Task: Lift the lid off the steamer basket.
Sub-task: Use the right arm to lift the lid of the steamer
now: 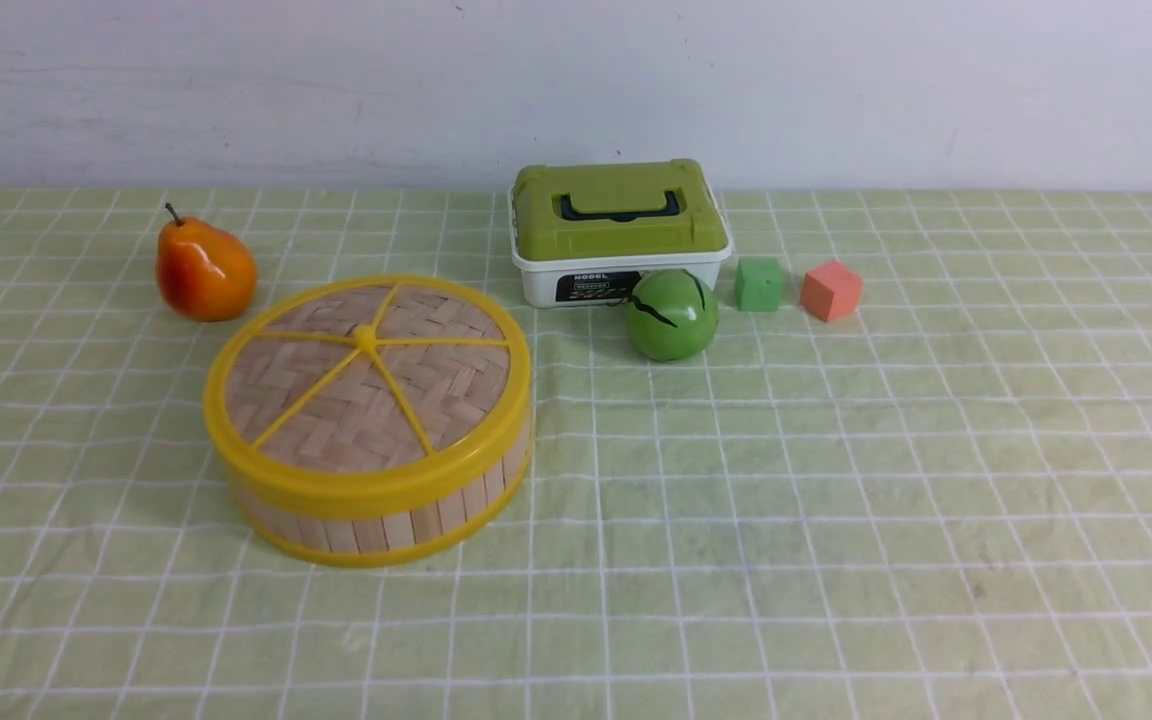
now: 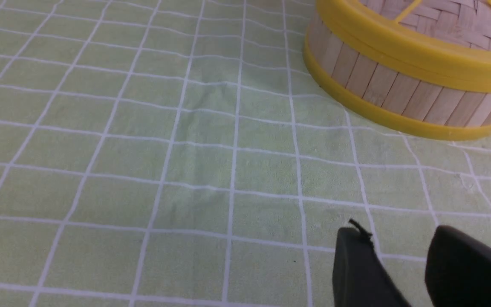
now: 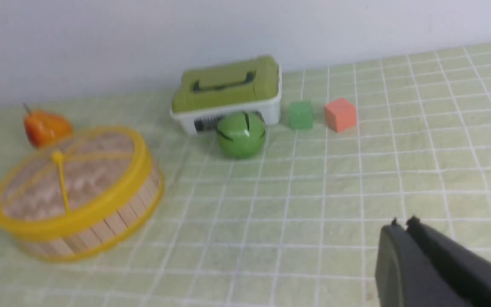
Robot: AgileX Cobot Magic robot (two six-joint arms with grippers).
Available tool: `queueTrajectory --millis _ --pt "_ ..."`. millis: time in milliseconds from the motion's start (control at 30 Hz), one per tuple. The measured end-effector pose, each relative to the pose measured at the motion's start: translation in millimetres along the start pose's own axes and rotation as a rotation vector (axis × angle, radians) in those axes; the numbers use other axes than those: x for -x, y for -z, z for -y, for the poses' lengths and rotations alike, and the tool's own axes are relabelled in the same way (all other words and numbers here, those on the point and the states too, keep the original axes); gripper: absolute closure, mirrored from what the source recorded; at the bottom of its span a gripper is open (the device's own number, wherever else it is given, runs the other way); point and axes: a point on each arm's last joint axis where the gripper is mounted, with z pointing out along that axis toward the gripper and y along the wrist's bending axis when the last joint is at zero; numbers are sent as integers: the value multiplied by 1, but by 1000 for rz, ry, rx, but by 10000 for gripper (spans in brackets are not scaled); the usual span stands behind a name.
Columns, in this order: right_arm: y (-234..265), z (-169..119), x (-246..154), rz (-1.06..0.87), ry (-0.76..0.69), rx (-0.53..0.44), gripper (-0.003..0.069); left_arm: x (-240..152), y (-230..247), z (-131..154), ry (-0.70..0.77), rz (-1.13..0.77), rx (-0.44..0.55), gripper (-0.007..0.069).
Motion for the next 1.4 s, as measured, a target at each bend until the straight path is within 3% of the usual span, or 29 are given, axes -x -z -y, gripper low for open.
queueTrajectory --millis 167,300,433,667,833,967,1400 --pt "-30 -9 79 -233 217 109 680 0 0 0 0 0 0 386" --pt "-60 -15 114 -327 281 188 676 0 0 0 0 0 0 386" --pt "-103 -45 150 -362 399 303 669 0 0 0 0 0 0 386" --pt "-188 -107 172 -397 535 320 666 0 0 0 0 0 0 386" --pt "-237 -147 163 -384 547 382 666 0 0 0 0 0 0 386" --pt "-277 -182 133 -425 563 461 666 0 0 0 0 0 0 386" --pt "-366 -222 53 -448 455 479 648 0 0 0 0 0 0 386"
